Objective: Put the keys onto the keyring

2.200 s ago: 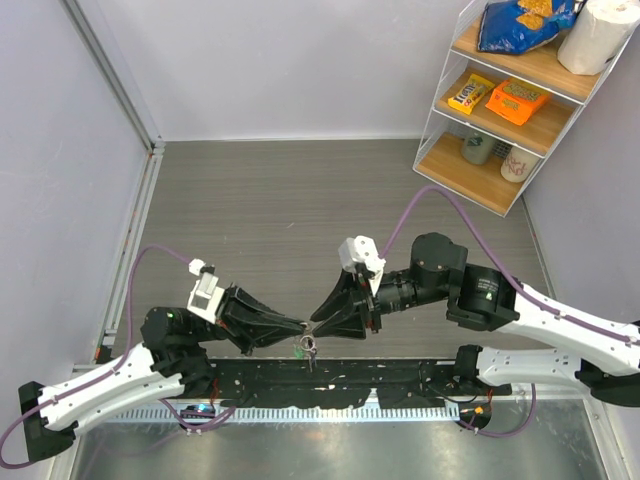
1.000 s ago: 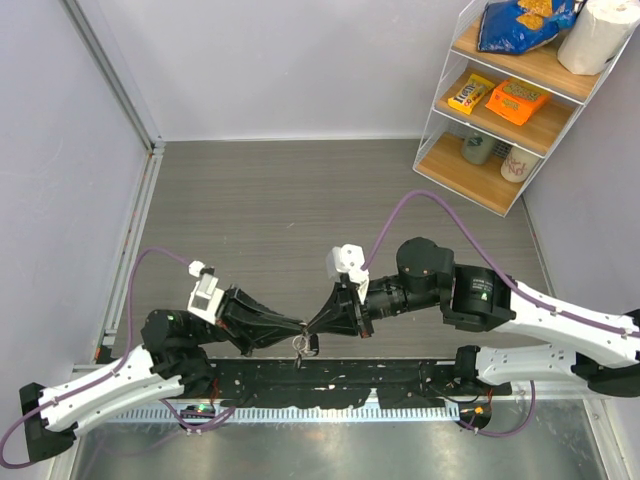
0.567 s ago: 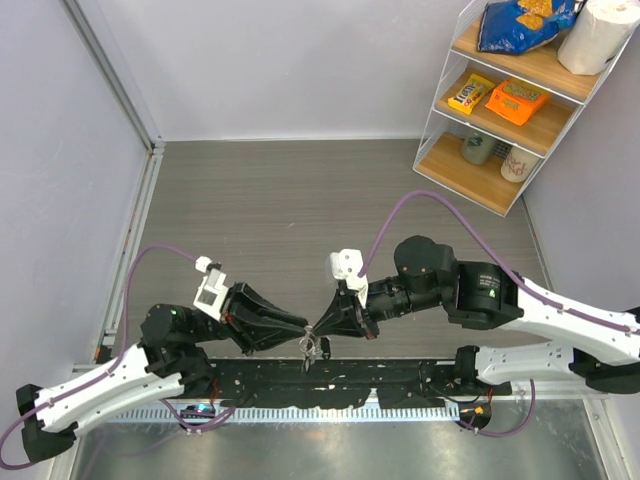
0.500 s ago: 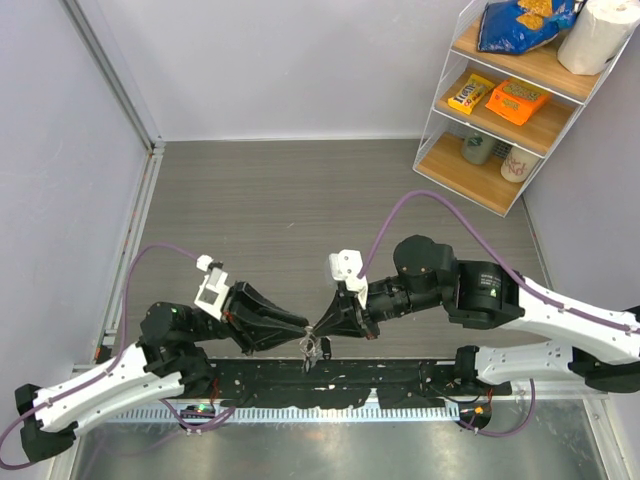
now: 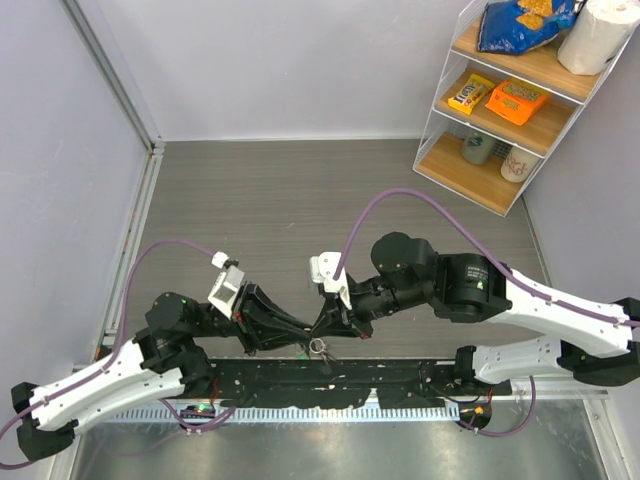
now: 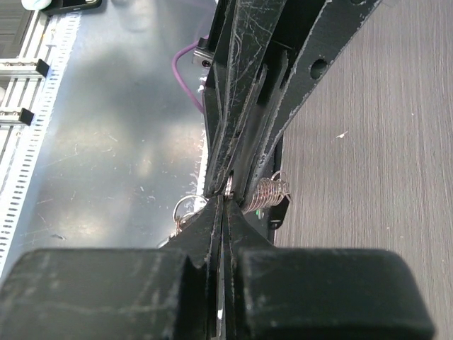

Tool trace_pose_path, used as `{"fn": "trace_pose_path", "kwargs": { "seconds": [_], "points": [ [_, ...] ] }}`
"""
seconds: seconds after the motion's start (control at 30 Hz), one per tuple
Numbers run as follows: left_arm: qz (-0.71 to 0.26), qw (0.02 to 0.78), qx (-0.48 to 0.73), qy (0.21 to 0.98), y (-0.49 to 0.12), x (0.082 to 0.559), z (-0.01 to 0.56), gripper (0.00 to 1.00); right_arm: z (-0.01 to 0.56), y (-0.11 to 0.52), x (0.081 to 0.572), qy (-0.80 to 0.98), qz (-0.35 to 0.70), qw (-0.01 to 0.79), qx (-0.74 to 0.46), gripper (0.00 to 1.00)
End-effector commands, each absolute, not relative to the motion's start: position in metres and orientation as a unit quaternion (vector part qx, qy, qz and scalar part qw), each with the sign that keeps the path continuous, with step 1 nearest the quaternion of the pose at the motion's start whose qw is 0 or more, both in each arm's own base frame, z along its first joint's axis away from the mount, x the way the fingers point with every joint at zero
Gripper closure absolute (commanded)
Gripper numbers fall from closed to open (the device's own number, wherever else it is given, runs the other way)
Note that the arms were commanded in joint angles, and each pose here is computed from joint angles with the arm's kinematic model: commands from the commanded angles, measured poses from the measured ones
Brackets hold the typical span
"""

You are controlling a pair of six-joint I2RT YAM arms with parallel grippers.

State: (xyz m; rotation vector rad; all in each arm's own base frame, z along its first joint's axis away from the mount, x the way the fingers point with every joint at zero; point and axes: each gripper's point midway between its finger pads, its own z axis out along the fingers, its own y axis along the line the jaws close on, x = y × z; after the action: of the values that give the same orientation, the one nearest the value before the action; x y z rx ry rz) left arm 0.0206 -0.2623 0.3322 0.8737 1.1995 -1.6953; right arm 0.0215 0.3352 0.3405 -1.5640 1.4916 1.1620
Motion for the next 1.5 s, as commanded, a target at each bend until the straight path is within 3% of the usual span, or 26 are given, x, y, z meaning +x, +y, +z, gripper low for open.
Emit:
{"fn": "trace_pose_path", "kwargs": {
  "seconds": [0.0, 0.03, 0.3, 0.43, 0.57, 0.87, 1.47],
  "points": [
    [-0.676, 0.428, 0.374, 0.469, -0.26, 0.014, 0.343, 0.93, 0.374, 0.338, 0.023, 0.547, 0.456, 0.373, -0.595, 0.95],
    [-0.674, 0.425, 0.378, 0.471, -0.26, 0.013, 0.342, 0.99, 0.374, 0.338, 0.023, 0.547, 0.455, 0.372, -0.596, 0.95],
    [-0.667, 0.433, 0.385, 0.468, -0.258, 0.013, 0.341, 1.0, 0.379, 0.336, 0.022, 0.54, 0.46, 0.38, -0.594, 0.95],
    [-0.681, 0.454, 0.377, 0.434, -0.252, 0.009, 0.352, 1.0, 0.385, 0.331, 0.019, 0.524, 0.48, 0.402, -0.577, 0.71],
    [-0.694, 0.474, 0.365, 0.4, -0.246, 0.007, 0.361, 1.0, 0.392, 0.324, 0.022, 0.507, 0.494, 0.439, -0.553, 0.62],
    [-0.727, 0.496, 0.337, 0.333, -0.235, 0.0, 0.38, 1.0, 0.383, 0.332, 0.029, 0.5, 0.492, 0.462, -0.544, 0.62],
    [-0.727, 0.517, 0.309, 0.329, -0.234, 0.009, 0.386, 1.0, 0.389, 0.343, 0.02, 0.483, 0.515, 0.46, -0.539, 0.69]
  ]
}}
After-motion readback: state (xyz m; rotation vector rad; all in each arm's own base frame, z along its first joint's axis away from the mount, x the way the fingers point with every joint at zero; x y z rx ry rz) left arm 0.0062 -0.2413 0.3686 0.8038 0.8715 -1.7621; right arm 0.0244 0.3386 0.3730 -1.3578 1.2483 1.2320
